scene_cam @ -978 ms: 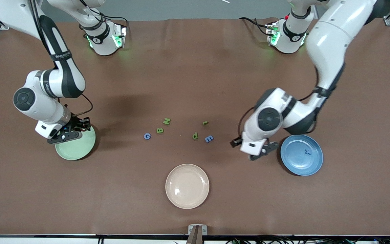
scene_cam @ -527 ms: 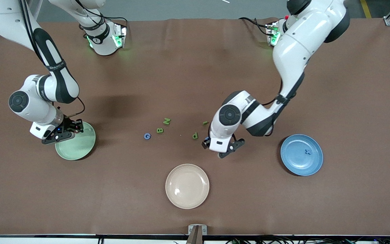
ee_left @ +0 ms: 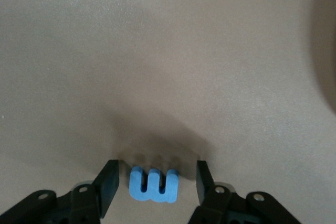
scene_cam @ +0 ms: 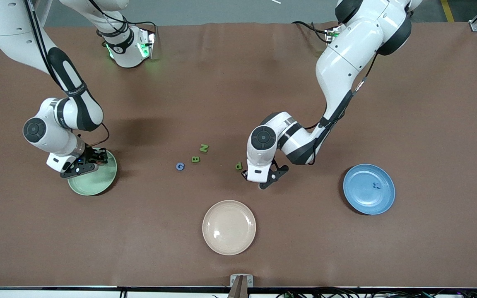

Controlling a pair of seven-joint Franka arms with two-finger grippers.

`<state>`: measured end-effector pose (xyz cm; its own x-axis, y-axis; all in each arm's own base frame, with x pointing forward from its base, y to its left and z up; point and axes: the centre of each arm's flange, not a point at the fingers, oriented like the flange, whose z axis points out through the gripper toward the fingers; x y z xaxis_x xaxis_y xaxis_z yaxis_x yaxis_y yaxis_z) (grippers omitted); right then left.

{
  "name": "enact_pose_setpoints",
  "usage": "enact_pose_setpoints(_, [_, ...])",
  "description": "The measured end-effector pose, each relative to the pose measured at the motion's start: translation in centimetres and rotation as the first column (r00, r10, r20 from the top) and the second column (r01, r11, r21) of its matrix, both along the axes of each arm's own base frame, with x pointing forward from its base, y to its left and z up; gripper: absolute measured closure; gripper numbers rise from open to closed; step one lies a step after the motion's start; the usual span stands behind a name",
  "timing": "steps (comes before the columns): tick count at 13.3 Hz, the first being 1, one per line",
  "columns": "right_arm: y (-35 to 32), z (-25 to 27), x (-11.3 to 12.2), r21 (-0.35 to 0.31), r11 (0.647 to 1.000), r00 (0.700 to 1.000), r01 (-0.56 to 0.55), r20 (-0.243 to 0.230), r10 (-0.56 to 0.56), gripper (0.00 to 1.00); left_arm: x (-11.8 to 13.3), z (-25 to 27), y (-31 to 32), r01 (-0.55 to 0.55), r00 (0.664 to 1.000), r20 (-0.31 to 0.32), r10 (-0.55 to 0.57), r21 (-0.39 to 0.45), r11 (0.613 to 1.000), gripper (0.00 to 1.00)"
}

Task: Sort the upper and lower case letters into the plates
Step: 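Grasp the blue E letter with the left gripper, then place the E on the blue plate while the right gripper grasps blue c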

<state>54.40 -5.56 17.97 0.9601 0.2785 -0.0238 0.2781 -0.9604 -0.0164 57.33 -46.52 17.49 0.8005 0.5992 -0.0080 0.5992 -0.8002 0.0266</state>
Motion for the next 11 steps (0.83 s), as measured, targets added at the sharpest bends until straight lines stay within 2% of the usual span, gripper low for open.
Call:
enact_pose_setpoints(1, [0.0,0.0,0.0,0.000,1.000,1.000,0.000,-0.001,0.000,0.55,-0.2,-0.2,-0.2,0.002,1.000,-0.002,-0.002,0.001,1.000,0.36])
enact_pose_setpoints(2, [0.0,0.0,0.0,0.001,1.000,1.000,0.000,-0.003,0.000,0.44,-0.3,-0.2,-0.3,0.005,1.000,-0.003,-0.005,0.001,1.000,0.43])
enact_pose_setpoints(3, [0.1,0.1,0.0,0.001,1.000,1.000,-0.001,-0.007,0.001,0.36,-0.3,-0.2,-0.4,0.004,1.000,-0.003,-0.004,0.002,1.000,0.43])
enact_pose_setpoints(5, [0.4,1.5,0.4,0.004,1.000,1.000,-0.005,-0.009,0.005,0.13,-0.2,0.1,-0.4,0.003,1.000,-0.001,-0.003,0.003,1.000,0.60])
enact_pose_setpoints(6, [0.7,3.0,0.8,0.007,1.000,1.000,-0.011,-0.015,0.011,0.04,-0.2,0.1,-0.3,0.002,1.000,-0.002,-0.002,0.004,1.000,0.60])
enact_pose_setpoints(8, [2.2,7.1,1.8,0.010,1.000,0.999,0.020,-0.051,-0.019,0.03,0.6,0.5,0.9,-0.015,1.000,-0.016,0.016,0.034,0.999,0.60])
enact_pose_setpoints(11, [8.0,12.3,3.1,-0.010,0.990,0.987,0.139,-0.083,-0.140,0.03,4.3,3.6,6.8,-0.090,0.995,-0.042,0.095,0.105,0.990,0.60])
